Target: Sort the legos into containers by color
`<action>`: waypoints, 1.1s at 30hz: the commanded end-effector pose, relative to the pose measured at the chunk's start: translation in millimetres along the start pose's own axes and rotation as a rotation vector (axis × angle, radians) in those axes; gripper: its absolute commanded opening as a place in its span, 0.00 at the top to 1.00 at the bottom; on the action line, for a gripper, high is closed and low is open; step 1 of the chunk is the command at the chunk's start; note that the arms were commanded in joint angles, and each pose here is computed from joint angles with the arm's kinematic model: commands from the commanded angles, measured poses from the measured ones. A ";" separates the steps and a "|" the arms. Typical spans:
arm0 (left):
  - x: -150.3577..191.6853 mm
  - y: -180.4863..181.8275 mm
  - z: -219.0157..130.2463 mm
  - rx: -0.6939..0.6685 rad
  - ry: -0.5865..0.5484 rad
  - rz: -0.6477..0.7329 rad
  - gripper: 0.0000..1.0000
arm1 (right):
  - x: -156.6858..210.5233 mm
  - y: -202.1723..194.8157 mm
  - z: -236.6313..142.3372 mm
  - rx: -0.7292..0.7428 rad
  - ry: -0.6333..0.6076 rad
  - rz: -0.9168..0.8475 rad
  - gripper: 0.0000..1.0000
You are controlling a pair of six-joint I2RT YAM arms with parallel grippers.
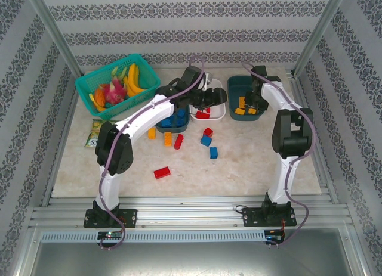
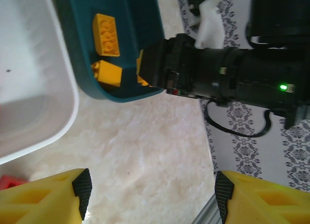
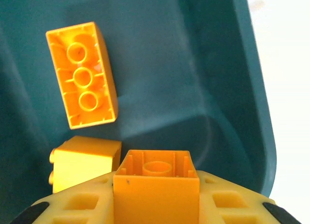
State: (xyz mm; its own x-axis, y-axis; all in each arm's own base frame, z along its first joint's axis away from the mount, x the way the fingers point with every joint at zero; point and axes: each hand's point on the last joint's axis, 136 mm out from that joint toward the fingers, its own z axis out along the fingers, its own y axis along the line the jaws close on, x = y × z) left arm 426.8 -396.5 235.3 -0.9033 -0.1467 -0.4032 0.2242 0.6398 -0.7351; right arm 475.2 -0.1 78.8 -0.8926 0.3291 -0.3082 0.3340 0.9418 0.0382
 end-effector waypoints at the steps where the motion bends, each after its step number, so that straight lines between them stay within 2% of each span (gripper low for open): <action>1: 1.1 -16.0 1.7 0.037 0.015 0.043 0.29 | -6.3 -7.1 7.7 0.038 0.023 -0.016 0.67; 4: 2.3 -15.7 2.0 0.032 0.020 0.048 0.29 | -7.2 -7.6 17.0 0.045 0.040 -0.017 0.64; 9: 6.1 -11.6 -2.4 0.005 0.032 0.053 0.29 | -11.6 -3.7 21.0 0.033 0.050 -0.010 0.51; 14: 11.3 -7.1 -11.0 -0.021 0.032 0.052 0.29 | -21.9 3.6 4.2 0.007 0.011 -0.012 0.40; 20: 17.5 -0.8 -29.5 -0.073 0.019 0.060 0.29 | -38.2 25.3 -61.0 -0.072 -0.128 -0.038 0.38; 24: 30.0 13.4 -43.3 -0.132 0.028 0.062 0.30 | -33.7 46.1 -123.3 -0.168 -0.262 -0.065 0.38; 29: 48.9 37.0 -64.0 -0.220 0.032 0.065 0.31 | 8.2 70.7 -179.7 -0.325 -0.364 -0.116 0.37; 33: 72.2 63.5 -86.1 -0.318 0.054 0.056 0.32 | 63.5 92.5 -211.1 -0.522 -0.386 -0.185 0.36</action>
State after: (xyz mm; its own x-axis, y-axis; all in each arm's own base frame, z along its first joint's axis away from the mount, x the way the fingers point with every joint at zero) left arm 364.6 -323.7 220.5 -0.9065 -0.1067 -0.4085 0.1716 0.7909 -0.5873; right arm 403.5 98.3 271.6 -0.7027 0.2018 -0.6823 -0.0068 0.9570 0.2901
